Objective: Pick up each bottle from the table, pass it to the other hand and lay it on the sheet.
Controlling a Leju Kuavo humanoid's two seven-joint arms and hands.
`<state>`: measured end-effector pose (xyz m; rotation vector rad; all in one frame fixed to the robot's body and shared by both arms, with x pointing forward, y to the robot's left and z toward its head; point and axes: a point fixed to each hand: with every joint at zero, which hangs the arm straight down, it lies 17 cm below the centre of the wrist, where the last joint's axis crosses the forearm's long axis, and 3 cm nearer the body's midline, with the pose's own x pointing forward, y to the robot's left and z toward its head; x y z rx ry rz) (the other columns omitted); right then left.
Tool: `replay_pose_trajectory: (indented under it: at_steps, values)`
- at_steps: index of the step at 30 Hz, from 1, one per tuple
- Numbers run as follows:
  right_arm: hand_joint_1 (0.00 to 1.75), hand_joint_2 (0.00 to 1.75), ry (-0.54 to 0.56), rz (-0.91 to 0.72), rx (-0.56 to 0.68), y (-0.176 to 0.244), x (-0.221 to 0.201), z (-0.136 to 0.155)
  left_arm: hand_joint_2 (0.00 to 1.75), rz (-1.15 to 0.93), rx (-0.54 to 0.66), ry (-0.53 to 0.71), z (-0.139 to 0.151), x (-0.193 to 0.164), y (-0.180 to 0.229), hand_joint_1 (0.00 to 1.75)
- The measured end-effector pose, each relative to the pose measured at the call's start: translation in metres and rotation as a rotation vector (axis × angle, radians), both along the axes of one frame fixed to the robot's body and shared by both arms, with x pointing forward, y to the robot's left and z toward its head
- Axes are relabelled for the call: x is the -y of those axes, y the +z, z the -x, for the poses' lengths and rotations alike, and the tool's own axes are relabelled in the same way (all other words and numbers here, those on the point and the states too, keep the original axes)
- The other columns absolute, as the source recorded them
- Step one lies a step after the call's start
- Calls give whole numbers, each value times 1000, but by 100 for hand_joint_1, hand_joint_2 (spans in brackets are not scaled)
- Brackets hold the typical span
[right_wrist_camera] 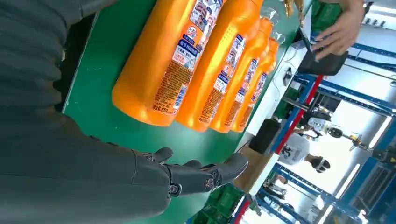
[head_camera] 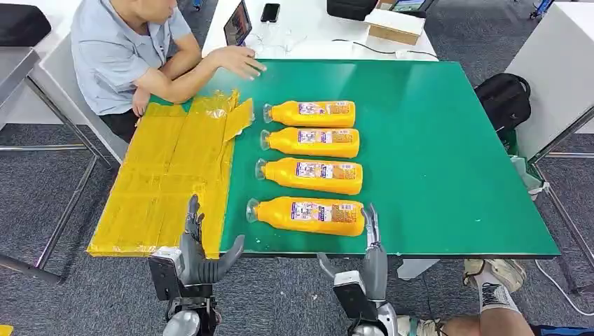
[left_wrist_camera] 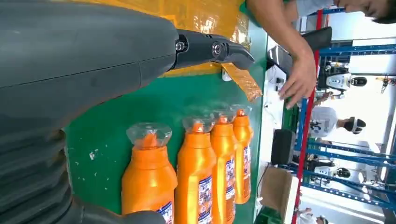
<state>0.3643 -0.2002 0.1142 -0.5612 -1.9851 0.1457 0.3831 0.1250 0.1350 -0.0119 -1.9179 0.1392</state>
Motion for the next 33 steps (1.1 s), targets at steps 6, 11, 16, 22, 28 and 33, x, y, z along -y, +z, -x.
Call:
replay_pose_trajectory:
  at_steps: [6,11,16,22,28,33]
  values:
    - [0,175,10,1,0,0,-4,0,175,-2,-10,-2,-1,1,-2,0]
    - [0,175,18,102,22,3,-14,1,175,1,-29,-1,1,0,-5,0]
    - [0,175,29,305,34,5,-15,-8,175,2,-35,-4,3,-1,-6,0]
    - [0,175,12,346,26,4,-4,-15,175,5,-30,-4,3,-1,-4,0]
    - [0,175,40,486,-119,-18,19,-52,175,13,-25,-28,4,2,-3,0]
    - [0,175,86,623,-187,-34,32,-89,175,11,-12,-53,4,5,-1,0]
